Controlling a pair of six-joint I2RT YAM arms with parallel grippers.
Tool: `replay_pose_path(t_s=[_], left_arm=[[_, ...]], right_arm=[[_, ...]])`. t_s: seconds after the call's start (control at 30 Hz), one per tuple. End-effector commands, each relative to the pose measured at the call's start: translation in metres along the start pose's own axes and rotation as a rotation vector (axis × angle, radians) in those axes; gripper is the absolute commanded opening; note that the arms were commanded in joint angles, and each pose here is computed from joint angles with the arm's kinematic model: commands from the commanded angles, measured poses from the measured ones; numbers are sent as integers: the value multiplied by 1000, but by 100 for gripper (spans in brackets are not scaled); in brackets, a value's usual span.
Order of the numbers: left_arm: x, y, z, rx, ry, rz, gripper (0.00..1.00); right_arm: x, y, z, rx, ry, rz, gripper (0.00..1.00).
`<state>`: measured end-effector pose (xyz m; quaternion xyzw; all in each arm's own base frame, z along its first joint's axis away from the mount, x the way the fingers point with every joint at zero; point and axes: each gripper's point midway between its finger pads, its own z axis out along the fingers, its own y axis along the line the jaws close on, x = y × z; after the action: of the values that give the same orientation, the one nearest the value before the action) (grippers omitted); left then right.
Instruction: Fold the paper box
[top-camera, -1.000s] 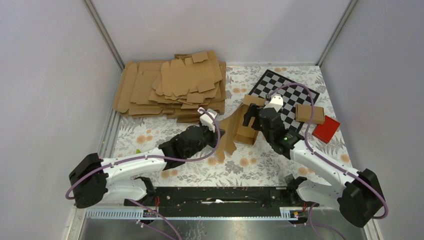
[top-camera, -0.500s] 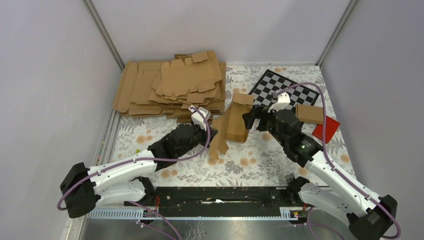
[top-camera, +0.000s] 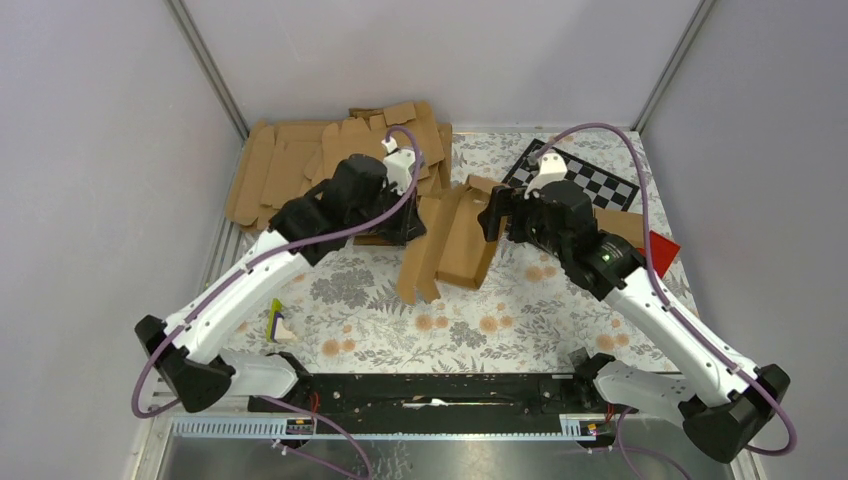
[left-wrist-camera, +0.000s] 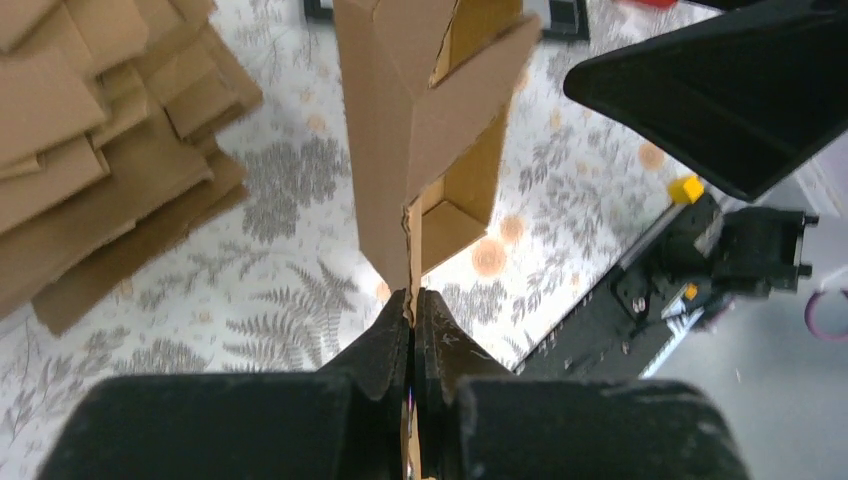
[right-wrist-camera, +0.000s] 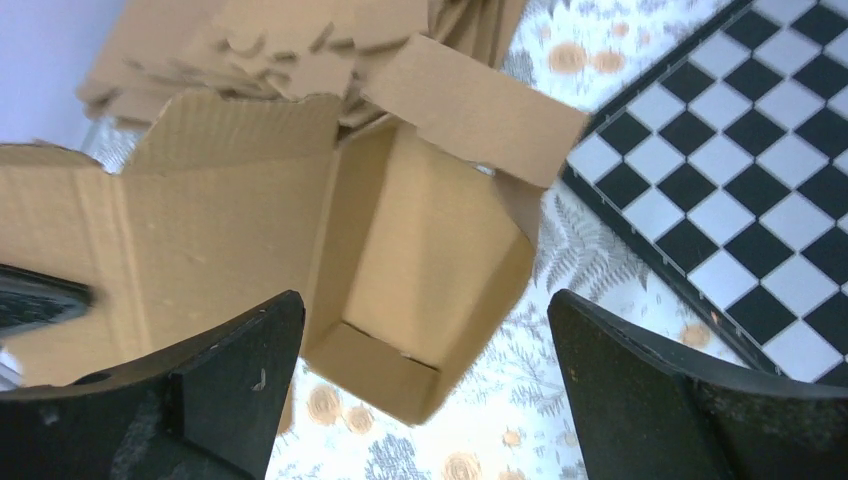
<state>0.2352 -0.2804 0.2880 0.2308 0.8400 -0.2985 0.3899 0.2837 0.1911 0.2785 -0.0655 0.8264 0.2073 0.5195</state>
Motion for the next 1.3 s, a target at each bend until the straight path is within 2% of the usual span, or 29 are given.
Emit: replay_pose_path(t_s=[0.0,0.17,0.27,0.3,0.4,0.57,0.7,0.8,0.9,1.0,1.13,1.27], left_arm=[[50,-7,-23,74,336,-25,0],[84,1,-17,72,553,-12,0],[94,14,-6,33,648,33,0],[95,18,-2,20,670,48,0],[91,31,14,-41,695,79,9],[87,29,49,-24,729,138,16],[93,26,67,-17,762,169,27],[96,28,72,-26,772,176,50],[89,34,75,-61,725,188,65],[85,30,74,-39,679,170,66],[88,27,70,-3,658,123,61],[96,30,68,-8,658,107,56]], right_arm=[[18,-3,-5,0,115,-17,100],[32,0,-15,-51,148,13,100],[55,7,-16,-107,214,33,100],[64,8,-15,-115,241,40,100],[89,6,-10,-125,305,47,100],[96,-3,-3,-111,260,65,100],[110,-14,6,-86,256,176,96],[133,-16,15,-103,290,276,95],[154,-20,24,-111,322,328,95],[162,-24,31,-126,333,349,95],[173,-39,40,-116,385,417,95],[171,-51,51,-142,398,490,88]])
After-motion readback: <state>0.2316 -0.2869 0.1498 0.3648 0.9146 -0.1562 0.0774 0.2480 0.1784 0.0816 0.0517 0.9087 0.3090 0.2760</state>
